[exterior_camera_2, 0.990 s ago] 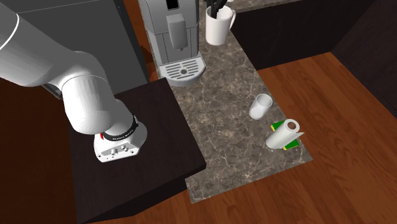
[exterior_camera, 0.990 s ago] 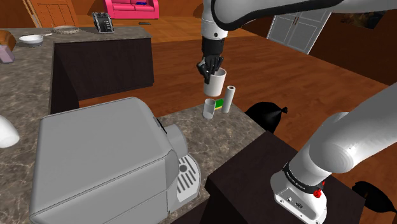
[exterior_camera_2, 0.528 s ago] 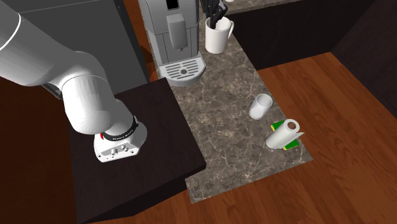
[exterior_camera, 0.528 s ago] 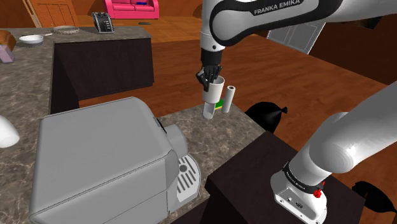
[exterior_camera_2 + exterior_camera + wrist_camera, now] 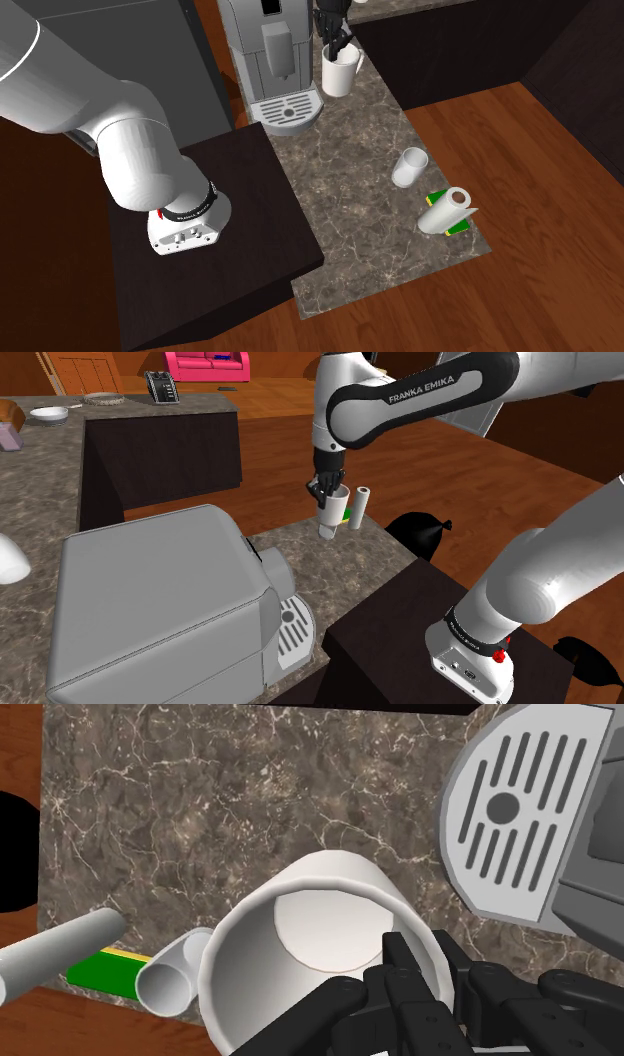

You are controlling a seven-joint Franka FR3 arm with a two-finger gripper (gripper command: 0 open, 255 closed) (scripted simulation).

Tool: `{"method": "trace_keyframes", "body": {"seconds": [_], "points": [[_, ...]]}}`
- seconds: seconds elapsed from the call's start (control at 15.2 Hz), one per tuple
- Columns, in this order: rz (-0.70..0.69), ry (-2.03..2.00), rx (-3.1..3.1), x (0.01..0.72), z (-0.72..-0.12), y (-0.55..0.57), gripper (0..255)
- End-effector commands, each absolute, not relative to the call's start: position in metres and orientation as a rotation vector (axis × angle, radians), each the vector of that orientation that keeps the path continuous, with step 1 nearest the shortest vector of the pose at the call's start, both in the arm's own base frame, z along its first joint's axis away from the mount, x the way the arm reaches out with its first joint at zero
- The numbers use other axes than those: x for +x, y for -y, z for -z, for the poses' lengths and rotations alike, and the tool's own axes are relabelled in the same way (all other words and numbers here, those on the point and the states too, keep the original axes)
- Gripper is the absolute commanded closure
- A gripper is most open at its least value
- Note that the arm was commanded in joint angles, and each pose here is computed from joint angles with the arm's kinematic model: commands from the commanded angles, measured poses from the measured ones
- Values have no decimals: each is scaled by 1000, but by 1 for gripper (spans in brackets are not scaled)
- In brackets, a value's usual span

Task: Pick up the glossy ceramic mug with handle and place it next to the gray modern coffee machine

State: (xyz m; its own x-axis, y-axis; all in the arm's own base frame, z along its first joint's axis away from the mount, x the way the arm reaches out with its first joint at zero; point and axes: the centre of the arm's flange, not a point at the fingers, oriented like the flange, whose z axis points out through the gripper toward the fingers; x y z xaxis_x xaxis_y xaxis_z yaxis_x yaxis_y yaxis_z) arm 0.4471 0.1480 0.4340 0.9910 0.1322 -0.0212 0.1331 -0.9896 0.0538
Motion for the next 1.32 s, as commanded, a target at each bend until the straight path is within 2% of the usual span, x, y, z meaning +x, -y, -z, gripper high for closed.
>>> {"method": "trace_keyframes", "body": {"seconds": [0.0,1.25], "points": [[26,-205,3080,448,-423,-148,255],[26,-205,3080,448,-323,-148,255]]}}
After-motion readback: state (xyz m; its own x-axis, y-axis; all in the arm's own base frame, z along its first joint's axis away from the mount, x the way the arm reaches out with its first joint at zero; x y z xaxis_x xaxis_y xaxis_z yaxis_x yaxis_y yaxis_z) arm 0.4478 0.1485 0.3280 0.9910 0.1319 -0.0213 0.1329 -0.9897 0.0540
